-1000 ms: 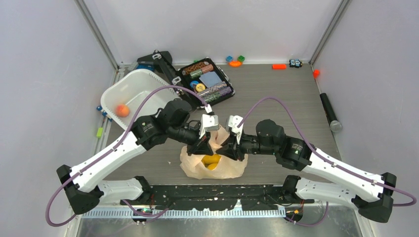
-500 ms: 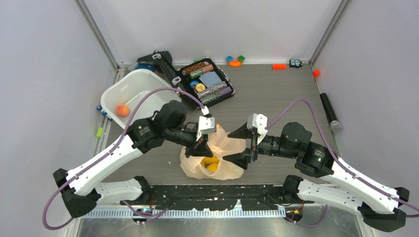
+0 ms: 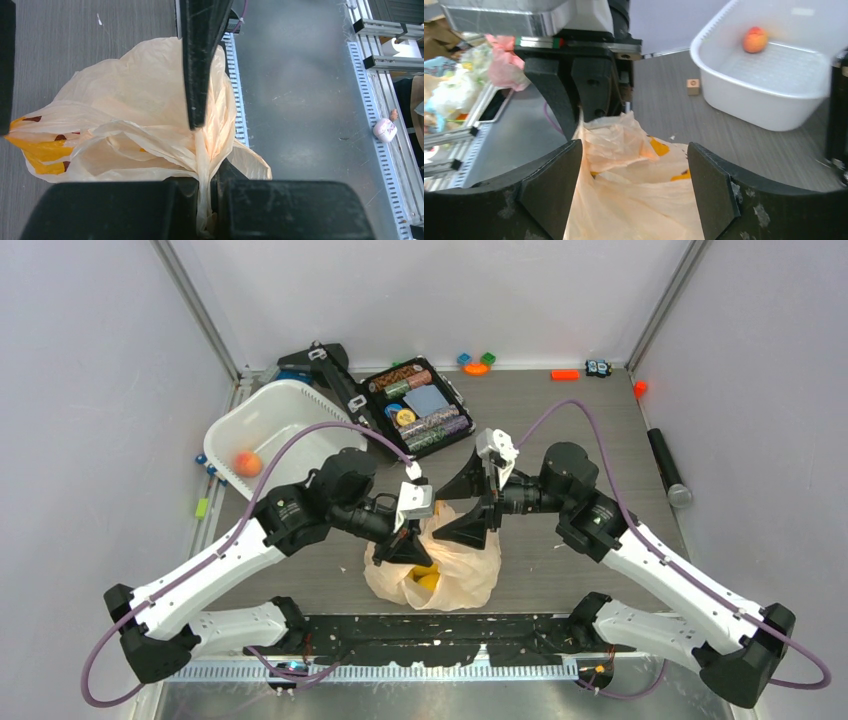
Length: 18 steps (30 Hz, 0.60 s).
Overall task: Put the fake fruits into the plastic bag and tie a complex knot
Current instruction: Adjust the plastic bag at the center of the board.
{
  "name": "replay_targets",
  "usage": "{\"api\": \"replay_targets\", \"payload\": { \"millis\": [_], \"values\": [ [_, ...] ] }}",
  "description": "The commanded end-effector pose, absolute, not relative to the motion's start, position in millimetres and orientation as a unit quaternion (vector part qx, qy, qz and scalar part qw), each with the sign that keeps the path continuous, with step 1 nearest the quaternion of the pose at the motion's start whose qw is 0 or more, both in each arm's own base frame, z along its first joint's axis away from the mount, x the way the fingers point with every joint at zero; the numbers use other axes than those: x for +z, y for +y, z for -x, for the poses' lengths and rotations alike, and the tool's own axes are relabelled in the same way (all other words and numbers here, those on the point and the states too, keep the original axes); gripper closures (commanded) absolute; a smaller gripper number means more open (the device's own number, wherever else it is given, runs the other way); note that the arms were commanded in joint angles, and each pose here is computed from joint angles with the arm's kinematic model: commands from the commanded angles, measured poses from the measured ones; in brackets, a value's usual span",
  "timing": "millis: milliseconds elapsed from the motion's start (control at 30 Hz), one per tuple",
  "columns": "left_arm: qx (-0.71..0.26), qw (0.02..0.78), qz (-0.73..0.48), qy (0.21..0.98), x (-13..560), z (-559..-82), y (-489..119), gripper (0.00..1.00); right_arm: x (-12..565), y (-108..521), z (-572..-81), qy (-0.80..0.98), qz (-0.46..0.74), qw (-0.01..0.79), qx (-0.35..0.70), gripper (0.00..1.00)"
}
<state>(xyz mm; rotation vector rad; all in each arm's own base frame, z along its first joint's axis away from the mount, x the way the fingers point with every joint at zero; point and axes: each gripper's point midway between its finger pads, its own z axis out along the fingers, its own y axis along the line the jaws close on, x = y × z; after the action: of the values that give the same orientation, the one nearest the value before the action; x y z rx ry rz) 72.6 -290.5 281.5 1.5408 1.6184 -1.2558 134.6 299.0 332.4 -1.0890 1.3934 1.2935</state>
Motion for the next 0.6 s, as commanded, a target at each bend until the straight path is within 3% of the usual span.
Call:
{"api": "replay_targets", "payload": {
  "millis": [0,567],
  "values": [
    [-0.485,0.301,-0.59,0.572,293.5,-66.6,-293.8,1.0,371.5,304.1,-113.3,0.484,0.463,0.461,0.582,0.16],
    [-0.495,0.29,-0.594,0.564,293.5,-62.1,-295.5,1.0,337.8,310.4,-113.6,0.512,0.452,0.413,0.603,0.24]
  ]
}}
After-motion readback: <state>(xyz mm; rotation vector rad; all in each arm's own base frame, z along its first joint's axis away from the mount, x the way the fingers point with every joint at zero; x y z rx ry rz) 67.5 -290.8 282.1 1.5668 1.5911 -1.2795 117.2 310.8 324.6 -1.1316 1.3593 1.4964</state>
